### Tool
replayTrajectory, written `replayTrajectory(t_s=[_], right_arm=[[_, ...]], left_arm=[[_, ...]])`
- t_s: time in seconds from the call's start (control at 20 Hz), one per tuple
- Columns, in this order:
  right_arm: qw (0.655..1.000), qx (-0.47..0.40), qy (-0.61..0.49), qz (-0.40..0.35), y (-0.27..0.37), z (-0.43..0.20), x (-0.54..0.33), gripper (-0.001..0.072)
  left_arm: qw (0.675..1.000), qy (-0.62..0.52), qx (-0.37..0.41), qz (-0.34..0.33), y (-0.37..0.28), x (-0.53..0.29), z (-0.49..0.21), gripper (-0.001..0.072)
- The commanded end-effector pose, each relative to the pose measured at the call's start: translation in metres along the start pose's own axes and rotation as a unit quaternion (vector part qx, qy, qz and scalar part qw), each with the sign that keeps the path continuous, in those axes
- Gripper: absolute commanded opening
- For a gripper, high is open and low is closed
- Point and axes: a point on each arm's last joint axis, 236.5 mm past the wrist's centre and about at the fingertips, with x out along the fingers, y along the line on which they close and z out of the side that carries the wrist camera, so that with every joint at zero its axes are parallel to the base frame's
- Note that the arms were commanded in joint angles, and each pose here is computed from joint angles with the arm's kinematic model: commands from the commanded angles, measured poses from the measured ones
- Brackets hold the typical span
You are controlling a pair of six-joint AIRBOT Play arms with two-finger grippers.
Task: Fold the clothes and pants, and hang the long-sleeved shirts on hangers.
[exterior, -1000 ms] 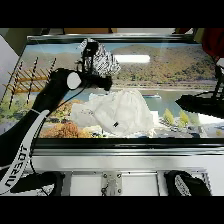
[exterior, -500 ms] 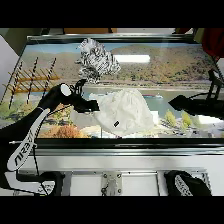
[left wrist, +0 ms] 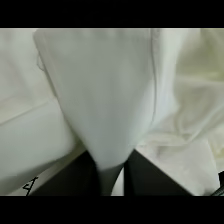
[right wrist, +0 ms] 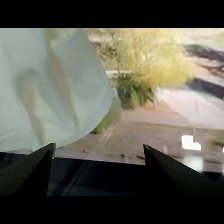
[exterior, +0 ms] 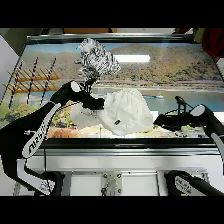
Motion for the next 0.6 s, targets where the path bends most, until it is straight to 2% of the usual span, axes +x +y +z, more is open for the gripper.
replayTrajectory(t_s=[0.0,0.15,0.2,0.3,0.35,0.45,0.55], right_arm=[[1.000,0.011,0.017,0.011,0.012,-0.003,0.045,0.0607],[1.000,0.000,0.013,0.013,0.024,0.002,0.058,0.0604],[1.000,-0.005,0.007,0.013,0.027,0.005,0.059,0.0557],[1.000,-0.019,-0.006,0.016,0.032,0.015,0.055,0.0183],[0.999,-0.040,-0.014,0.019,0.038,0.022,0.047,0.0018],[0.994,-0.090,-0.057,0.021,0.060,0.049,0.008,0.0012],[0.976,-0.170,-0.136,0.013,0.099,0.086,-0.073,0.0011]], left_arm=[[1.000,0.002,0.002,-0.003,-0.002,-0.001,0.002,0.0011],[1.000,0.002,0.003,-0.004,-0.004,-0.003,0.001,0.0011],[1.000,-0.002,0.005,-0.005,-0.005,-0.006,0.003,0.0011],[1.000,-0.025,0.014,-0.007,-0.014,-0.022,0.010,0.0011],[0.999,-0.047,0.021,-0.009,-0.020,-0.038,0.017,0.0011],[0.993,-0.110,0.045,-0.017,-0.042,-0.094,0.040,0.0011],[0.972,-0.215,0.089,-0.028,-0.081,-0.188,0.069,0.0011]])
